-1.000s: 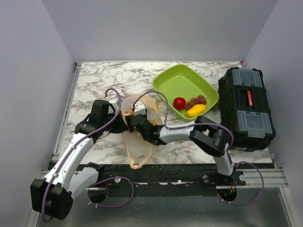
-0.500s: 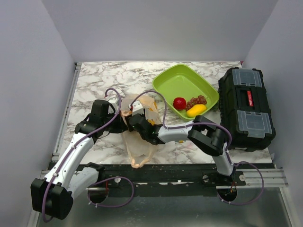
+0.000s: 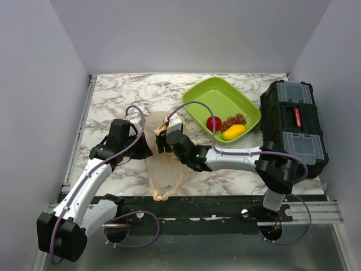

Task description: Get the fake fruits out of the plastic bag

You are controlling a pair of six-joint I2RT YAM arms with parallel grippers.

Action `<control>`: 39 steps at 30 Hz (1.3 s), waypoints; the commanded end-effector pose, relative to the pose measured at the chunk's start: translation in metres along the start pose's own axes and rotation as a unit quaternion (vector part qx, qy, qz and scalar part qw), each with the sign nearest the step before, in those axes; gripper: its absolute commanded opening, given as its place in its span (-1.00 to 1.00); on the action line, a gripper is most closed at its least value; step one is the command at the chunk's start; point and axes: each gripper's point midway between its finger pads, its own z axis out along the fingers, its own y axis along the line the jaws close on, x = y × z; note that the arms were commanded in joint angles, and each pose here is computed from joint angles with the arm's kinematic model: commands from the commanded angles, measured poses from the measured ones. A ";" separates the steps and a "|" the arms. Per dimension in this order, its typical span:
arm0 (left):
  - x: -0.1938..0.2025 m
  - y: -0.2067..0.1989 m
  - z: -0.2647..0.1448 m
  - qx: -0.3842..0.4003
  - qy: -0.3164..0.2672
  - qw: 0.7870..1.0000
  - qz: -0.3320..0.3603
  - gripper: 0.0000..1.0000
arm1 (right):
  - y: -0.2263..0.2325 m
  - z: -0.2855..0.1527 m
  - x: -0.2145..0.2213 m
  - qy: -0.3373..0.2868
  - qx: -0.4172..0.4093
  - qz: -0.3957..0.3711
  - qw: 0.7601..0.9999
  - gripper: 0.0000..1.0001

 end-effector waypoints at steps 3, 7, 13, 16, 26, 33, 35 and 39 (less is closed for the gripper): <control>-0.011 0.005 -0.007 -0.022 -0.022 0.999 0.005 -1.00 | 0.010 -0.028 0.010 0.039 -0.065 0.018 0.997 -0.52; -0.013 0.008 -0.010 -0.030 -0.033 0.999 0.005 -1.00 | 0.026 -0.046 0.014 0.058 -0.131 0.030 0.989 -0.53; -0.013 0.009 -0.008 -0.030 -0.025 0.999 0.000 -1.00 | 0.047 -0.069 0.010 0.070 -0.209 0.034 0.975 -0.56; -0.013 0.010 -0.008 -0.031 -0.027 0.999 0.001 -1.00 | 0.047 -0.076 0.008 0.071 -0.219 0.031 0.973 -0.58; -0.012 0.010 -0.007 -0.030 -0.025 0.999 -0.002 -1.00 | 0.054 -0.125 -0.034 0.010 -0.299 0.062 0.952 -0.59; -0.011 0.010 -0.006 -0.028 -0.021 0.999 -0.003 -1.00 | 0.057 -0.156 -0.082 -0.059 -0.338 0.089 0.935 -0.62; -0.011 0.010 -0.005 -0.027 -0.020 0.999 -0.003 -1.00 | 0.057 -0.161 -0.093 -0.074 -0.341 0.092 0.933 -0.63; -0.011 0.010 -0.005 -0.028 -0.021 0.999 -0.003 -1.00 | 0.055 -0.164 -0.113 -0.089 -0.332 0.088 0.935 -0.68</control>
